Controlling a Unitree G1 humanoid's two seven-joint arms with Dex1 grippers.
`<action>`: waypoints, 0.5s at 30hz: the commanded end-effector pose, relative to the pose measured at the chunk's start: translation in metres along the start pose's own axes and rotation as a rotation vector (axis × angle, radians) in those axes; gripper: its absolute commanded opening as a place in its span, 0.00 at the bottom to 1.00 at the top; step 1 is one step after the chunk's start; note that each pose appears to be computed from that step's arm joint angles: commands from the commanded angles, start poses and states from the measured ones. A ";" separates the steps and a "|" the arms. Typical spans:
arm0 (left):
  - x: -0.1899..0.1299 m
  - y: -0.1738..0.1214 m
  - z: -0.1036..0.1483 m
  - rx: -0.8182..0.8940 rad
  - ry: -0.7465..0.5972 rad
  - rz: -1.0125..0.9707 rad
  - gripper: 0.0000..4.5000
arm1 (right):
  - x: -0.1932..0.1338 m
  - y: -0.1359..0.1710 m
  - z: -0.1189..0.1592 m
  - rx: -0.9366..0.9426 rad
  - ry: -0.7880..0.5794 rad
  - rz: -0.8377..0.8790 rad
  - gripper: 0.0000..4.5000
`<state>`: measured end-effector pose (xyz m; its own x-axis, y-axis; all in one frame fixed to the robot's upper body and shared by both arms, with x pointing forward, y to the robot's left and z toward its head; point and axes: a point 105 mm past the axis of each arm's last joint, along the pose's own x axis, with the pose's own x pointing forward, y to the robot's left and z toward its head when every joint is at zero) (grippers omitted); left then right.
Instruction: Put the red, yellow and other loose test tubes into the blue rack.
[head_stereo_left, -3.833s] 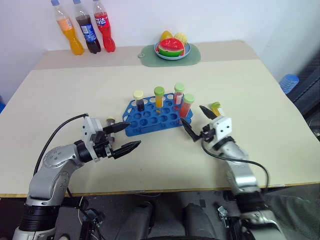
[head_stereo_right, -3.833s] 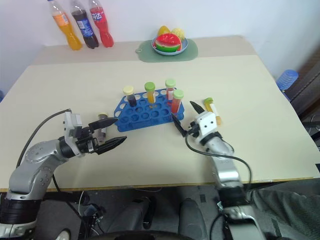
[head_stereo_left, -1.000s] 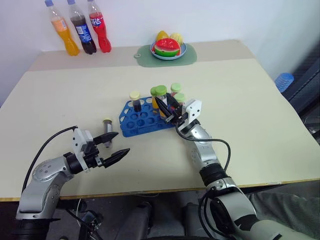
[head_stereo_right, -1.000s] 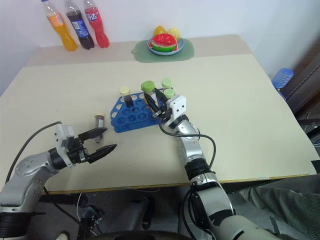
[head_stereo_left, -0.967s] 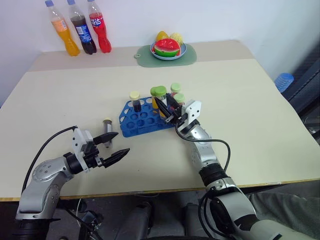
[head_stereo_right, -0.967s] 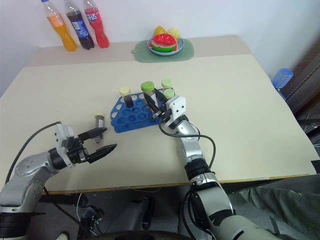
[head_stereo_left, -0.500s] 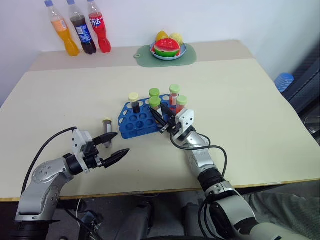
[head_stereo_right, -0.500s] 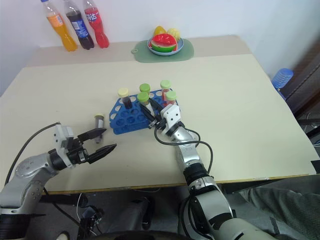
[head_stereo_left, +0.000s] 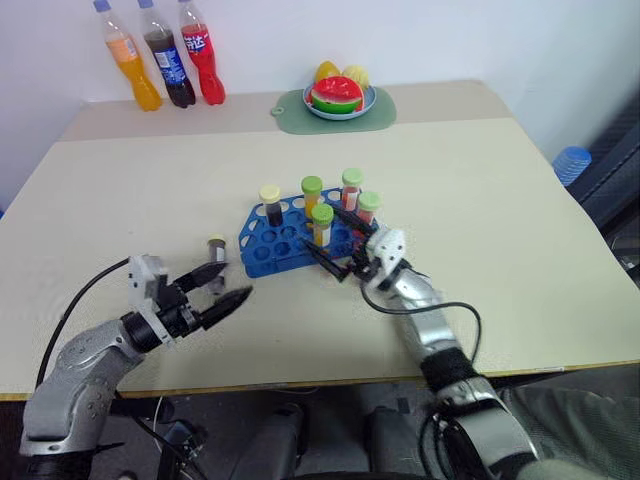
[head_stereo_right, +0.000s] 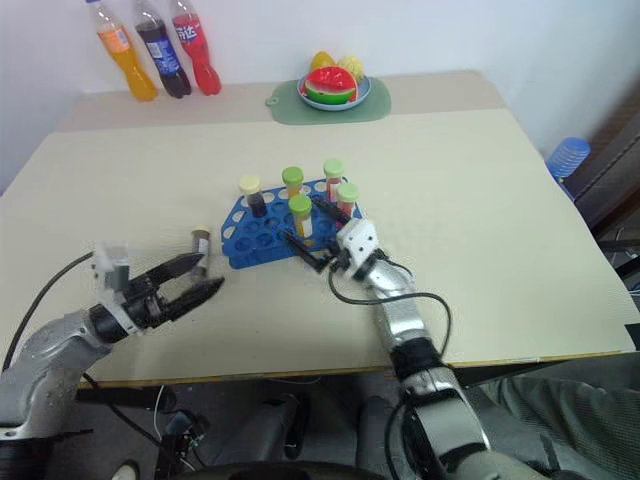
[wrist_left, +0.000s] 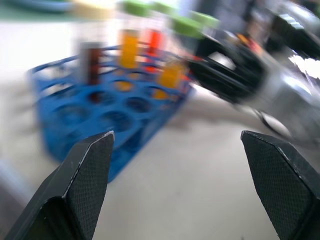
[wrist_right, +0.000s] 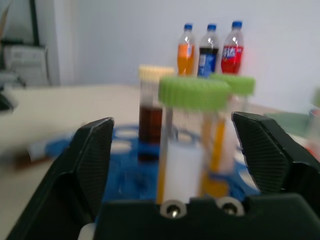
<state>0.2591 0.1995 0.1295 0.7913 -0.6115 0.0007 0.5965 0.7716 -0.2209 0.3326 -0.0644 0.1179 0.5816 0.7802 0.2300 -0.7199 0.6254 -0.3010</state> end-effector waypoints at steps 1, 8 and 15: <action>-0.008 0.011 0.025 0.014 -0.013 0.224 0.94 | -0.019 0.008 0.023 -0.002 0.016 0.079 0.95; -0.007 0.044 0.028 -0.277 0.184 0.598 0.94 | -0.075 0.008 0.037 -0.011 0.211 0.151 0.95; 0.016 0.048 0.022 -0.367 0.414 0.731 0.94 | -0.089 0.012 0.066 0.033 0.247 0.306 0.95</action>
<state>0.3025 0.2316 0.1371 0.8208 -0.0789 -0.5657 -0.1490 0.9266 -0.3454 0.2549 -0.1286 0.1402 0.4548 0.8822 -0.1218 -0.8678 0.4082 -0.2833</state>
